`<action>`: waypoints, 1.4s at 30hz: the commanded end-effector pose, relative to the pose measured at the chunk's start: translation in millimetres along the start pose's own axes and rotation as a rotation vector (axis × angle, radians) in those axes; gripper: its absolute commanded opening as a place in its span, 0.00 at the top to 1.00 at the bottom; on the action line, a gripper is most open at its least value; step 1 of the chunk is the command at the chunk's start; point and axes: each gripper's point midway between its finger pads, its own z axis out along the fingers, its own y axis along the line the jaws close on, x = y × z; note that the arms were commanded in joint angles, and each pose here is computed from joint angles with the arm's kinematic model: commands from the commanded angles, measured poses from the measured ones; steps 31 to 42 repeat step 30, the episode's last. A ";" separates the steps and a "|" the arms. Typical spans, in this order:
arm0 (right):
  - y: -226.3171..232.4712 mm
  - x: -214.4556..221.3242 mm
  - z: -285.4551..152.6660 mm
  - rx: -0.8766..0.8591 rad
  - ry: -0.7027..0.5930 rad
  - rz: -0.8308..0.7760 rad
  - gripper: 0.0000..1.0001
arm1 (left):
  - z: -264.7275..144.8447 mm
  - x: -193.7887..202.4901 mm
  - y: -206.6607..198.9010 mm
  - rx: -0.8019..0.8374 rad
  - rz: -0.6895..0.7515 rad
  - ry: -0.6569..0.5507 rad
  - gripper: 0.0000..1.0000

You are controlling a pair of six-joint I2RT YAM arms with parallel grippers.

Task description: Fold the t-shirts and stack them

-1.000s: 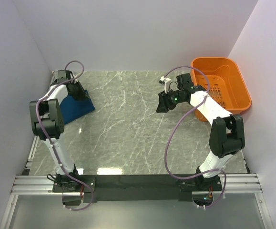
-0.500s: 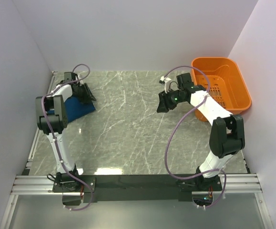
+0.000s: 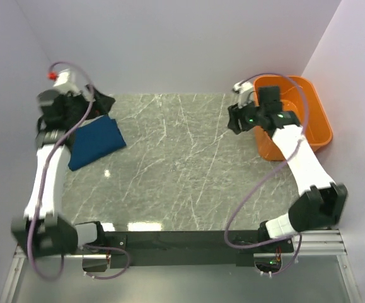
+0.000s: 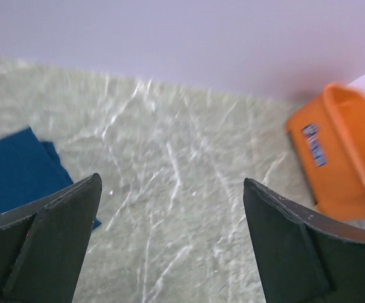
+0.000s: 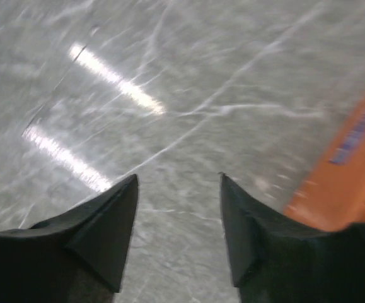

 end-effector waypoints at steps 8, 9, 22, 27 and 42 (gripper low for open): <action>-69.1 -9.4 -101.7 0.364 -0.221 0.261 0.00 | -72.8 58.6 16.2 -0.061 0.014 0.030 0.00; -71.9 -9.2 -106.6 0.380 -0.243 0.275 0.00 | -80.2 60.8 23.6 -0.116 0.028 0.011 0.01; -100.8 30.4 -143.1 0.718 -0.322 0.445 0.00 | -99.0 60.4 46.2 -0.289 -0.014 -0.048 0.01; -99.4 43.2 -138.8 0.722 -0.289 0.419 0.00 | -95.8 66.0 38.8 -0.238 -0.021 -0.028 0.01; -100.7 45.7 -136.4 0.725 -0.285 0.415 0.00 | -95.6 66.0 37.0 -0.228 -0.021 -0.026 0.01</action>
